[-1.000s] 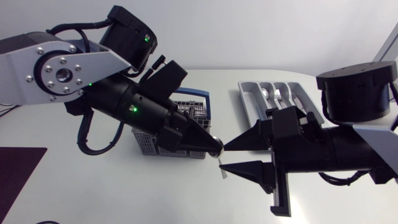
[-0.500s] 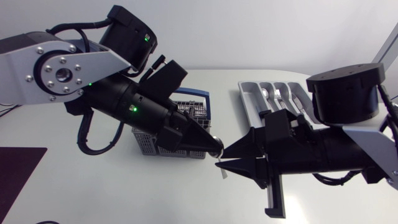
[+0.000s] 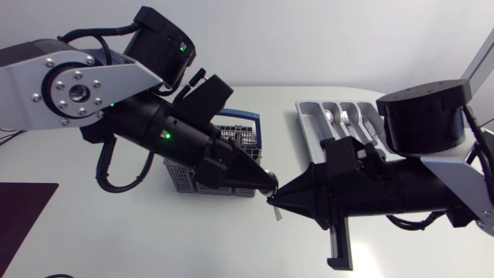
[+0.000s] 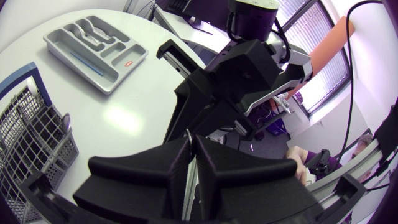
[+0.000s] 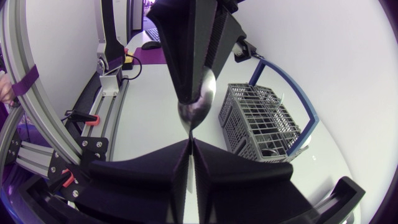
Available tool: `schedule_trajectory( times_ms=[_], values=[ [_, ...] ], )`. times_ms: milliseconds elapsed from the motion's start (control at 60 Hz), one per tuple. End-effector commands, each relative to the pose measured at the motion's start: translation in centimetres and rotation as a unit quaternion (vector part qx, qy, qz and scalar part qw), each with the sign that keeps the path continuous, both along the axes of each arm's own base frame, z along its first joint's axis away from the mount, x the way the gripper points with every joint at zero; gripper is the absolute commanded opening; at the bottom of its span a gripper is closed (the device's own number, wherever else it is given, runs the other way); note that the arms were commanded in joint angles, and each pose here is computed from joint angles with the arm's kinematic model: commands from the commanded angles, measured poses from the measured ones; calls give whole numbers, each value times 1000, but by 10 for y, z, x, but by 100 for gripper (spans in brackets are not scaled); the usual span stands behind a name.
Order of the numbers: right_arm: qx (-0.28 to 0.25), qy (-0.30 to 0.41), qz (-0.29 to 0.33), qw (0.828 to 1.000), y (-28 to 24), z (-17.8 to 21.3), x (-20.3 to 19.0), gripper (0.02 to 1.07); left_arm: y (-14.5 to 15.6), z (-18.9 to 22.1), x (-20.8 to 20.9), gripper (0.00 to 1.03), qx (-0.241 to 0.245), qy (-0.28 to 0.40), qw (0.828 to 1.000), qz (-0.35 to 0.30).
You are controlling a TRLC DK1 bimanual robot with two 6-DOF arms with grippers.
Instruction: Unload the cutlery basket into the drawer organizer.
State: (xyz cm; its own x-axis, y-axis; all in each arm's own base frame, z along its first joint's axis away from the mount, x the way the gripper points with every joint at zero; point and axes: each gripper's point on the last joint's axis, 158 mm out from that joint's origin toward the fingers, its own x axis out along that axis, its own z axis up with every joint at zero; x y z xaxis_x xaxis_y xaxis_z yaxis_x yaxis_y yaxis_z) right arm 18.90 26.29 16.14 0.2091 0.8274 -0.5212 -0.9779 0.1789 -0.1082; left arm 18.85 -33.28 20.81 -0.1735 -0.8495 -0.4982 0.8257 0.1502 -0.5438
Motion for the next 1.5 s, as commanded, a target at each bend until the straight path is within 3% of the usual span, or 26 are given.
schedule_trajectory(
  times_ms=[0,200,300,450,733,833,1017,1250,1483],
  values=[
    [-12,20,-4,1000,-2,-12,-3,10,-4,8,4,11,-7,-10,1000,-6],
    [-12,18,-4,1000,-2,-11,-3,9,-2,10,10,13,-8,-9,1000,2],
    [-14,21,-5,1000,-3,-14,-3,9,2,14,20,43,-11,-9,1000,19],
    [-28,24,-10,999,-10,-24,-4,9,11,28,33,72,-22,-19,999,42],
    [-61,-11,-73,995,-64,-39,29,9,46,48,78,73,-33,-36,991,126],
    [-74,-36,-106,991,-90,-38,46,9,61,33,94,73,-1,-50,985,165],
    [-102,-81,-166,978,-139,-39,73,9,88,-21,114,73,105,-83,965,228],
    [-134,-128,-220,958,-187,-54,95,9,86,-64,107,73,176,-167,943,226],
    [-170,-176,-251,937,-219,-69,112,9,61,-70,95,73,201,-246,923,218]
  ],
)
